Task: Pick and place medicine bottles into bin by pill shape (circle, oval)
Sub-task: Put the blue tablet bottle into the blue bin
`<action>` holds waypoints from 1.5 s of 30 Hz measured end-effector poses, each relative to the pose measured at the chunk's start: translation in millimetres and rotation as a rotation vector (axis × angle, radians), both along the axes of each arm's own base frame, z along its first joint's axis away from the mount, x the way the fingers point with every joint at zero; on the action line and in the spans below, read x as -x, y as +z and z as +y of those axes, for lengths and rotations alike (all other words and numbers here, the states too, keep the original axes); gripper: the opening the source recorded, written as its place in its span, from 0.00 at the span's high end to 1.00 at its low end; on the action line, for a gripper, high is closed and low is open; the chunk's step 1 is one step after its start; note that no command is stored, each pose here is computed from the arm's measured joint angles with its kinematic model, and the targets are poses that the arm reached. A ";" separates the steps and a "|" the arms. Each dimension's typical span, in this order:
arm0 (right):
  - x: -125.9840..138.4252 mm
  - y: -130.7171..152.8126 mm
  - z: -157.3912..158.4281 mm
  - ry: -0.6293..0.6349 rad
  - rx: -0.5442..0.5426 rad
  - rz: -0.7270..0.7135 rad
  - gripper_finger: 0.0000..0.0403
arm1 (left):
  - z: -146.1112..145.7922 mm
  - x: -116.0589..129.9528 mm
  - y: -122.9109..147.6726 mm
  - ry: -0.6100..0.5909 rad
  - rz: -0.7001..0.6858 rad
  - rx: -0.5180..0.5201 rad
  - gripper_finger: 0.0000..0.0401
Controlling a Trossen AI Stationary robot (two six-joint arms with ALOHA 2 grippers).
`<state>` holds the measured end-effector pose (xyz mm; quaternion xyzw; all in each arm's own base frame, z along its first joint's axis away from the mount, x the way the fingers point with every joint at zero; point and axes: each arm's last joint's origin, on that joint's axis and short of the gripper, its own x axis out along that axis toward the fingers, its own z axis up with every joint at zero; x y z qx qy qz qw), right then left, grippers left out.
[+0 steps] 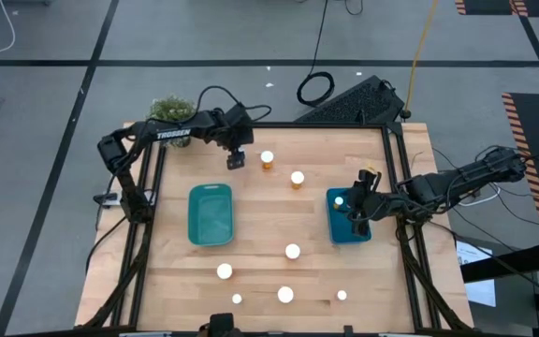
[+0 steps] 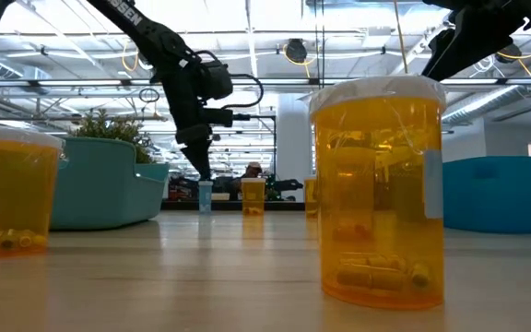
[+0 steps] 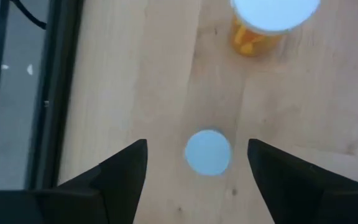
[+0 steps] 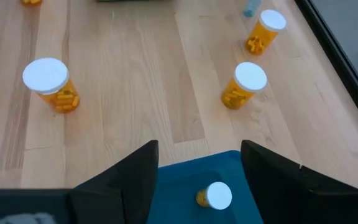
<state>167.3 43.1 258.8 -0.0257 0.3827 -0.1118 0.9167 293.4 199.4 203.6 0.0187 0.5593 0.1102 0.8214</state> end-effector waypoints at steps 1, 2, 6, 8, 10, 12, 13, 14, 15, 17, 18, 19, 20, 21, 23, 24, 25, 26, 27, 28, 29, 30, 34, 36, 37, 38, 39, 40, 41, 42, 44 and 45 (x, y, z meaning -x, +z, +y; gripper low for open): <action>0.0 0.0 0.0 0.000 0.000 0.000 0.45 | 0.0 -0.1 0.0 0.001 -0.003 0.003 0.33; -0.2 0.2 0.0 0.000 -0.001 -0.003 0.45 | 0.0 -1.0 -0.3 -0.001 -0.007 0.002 0.35; -0.3 0.2 0.1 0.000 -0.002 -0.004 0.45 | 0.4 -2.7 -9.8 0.006 0.029 0.013 0.43; -0.3 0.2 0.1 0.000 -0.001 -0.004 0.45 | 1.4 -4.0 -12.7 0.011 0.032 0.012 0.45; -0.3 0.2 0.1 0.001 -0.001 -0.003 0.45 | 2.4 -4.8 -17.5 0.013 0.046 0.017 0.47; -0.3 0.2 0.1 0.001 -0.002 -0.003 0.45 | 2.9 -5.6 -19.6 0.017 0.055 0.007 0.48; -0.3 0.2 0.1 0.001 -0.002 -0.003 0.45 | 3.0 -5.8 -19.1 0.018 0.053 0.002 0.48; -0.3 0.2 0.1 0.001 -0.002 -0.004 0.45 | 3.3 -6.1 -18.3 0.019 0.047 -0.003 0.49; -0.3 0.2 0.1 0.001 -0.002 -0.003 0.45 | 3.4 -6.2 -18.0 0.020 0.046 -0.007 0.50; -0.3 0.2 0.1 0.001 -0.002 -0.003 0.45 | 3.2 -5.9 -18.6 0.020 0.052 -0.004 0.53; -0.3 0.2 0.1 0.001 -0.001 -0.003 0.45 | 3.3 -5.8 -18.6 0.020 0.052 -0.004 0.54; -0.3 0.2 0.1 0.001 -0.001 -0.003 0.45 | 3.6 -5.6 -18.6 0.021 0.052 -0.004 0.56; -0.3 0.2 0.1 0.001 -0.001 -0.003 0.45 | 3.6 -5.5 -18.5 0.020 0.052 -0.004 0.58; -0.3 0.2 0.1 0.001 -0.001 -0.003 0.45 | 3.5 -5.3 -18.6 0.016 0.056 -0.005 0.60; -0.3 0.2 0.1 0.001 -0.001 -0.003 0.45 | 3.3 -4.9 -18.7 0.012 0.060 -0.004 0.65; -0.3 0.2 0.1 0.001 -0.001 -0.003 0.45 | 3.1 -5.2 -18.7 0.011 0.059 -0.004 0.67; -0.3 0.2 0.1 0.001 -0.001 -0.004 0.45 | 2.8 -5.3 -18.7 0.011 0.060 -0.003 0.68; -0.4 0.3 0.1 0.001 -0.002 -0.005 0.45 | 2.6 -5.2 -18.8 0.011 0.062 -0.002 0.70; -0.6 0.5 0.2 0.001 -0.003 -0.008 0.45 | 2.4 -4.9 -18.9 0.012 0.065 0.000 0.71; -1.1 1.0 0.4 0.001 -0.005 -0.015 0.45 | 1.8 -4.7 -19.1 0.012 0.069 0.003 0.71; -2.1 1.4 0.7 0.001 -0.010 -0.029 0.45 | 1.5 -4.5 -19.1 0.017 0.071 0.006 0.71; -4.1 1.3 1.4 0.000 -0.019 -0.056 0.45 | 0.5 -4.7 -19.2 0.020 0.073 0.009 0.71; -15.6 -3.4 2.7 0.012 -0.044 -0.216 0.45 | -10.5 -2.9 -10.6 0.026 0.104 0.004 0.68; -23.1 -8.4 2.2 0.035 -0.028 -0.325 0.45 | -20.5 -3.4 -0.4 0.020 0.100 -0.019 0.68; -26.7 -11.7 1.6 0.046 -0.013 -0.380 0.45 | -26.6 -2.2 6.1 0.015 0.102 -0.025 0.68; -29.7 -14.3 0.6 0.052 0.000 -0.434 0.45 | -33.1 -1.2 13.2 0.013 0.096 -0.031 0.68; -32.6 -16.6 -0.9 0.052 0.010 -0.490 0.45 | -40.2 -1.7 20.6 0.006 0.075 -0.039 0.69; -35.9 -18.2 -3.0 0.041 0.012 -0.544 0.45 | -47.3 -1.7 28.3 0.000 0.051 -0.047 0.69; -39.3 -19.1 -5.0 0.026 0.009 -0.595 0.45 | -54.6 -0.7 36.2 -0.003 0.032 -0.051 0.69; -42.5 -20.8 -6.7 0.015 0.006 -0.629 0.45 | -63.0 -0.2 43.6 -0.011 0.010 -0.053 0.69; -49.4 -25.9 -8.9 -0.003 0.008 -0.642 0.45 | -80.2 -0.7 59.3 -0.030 -0.057 -0.066 0.68; -53.3 -28.5 -9.4 -0.008 0.008 -0.642 0.45 | -89.1 -0.2 66.1 -0.043 -0.083 -0.068 0.68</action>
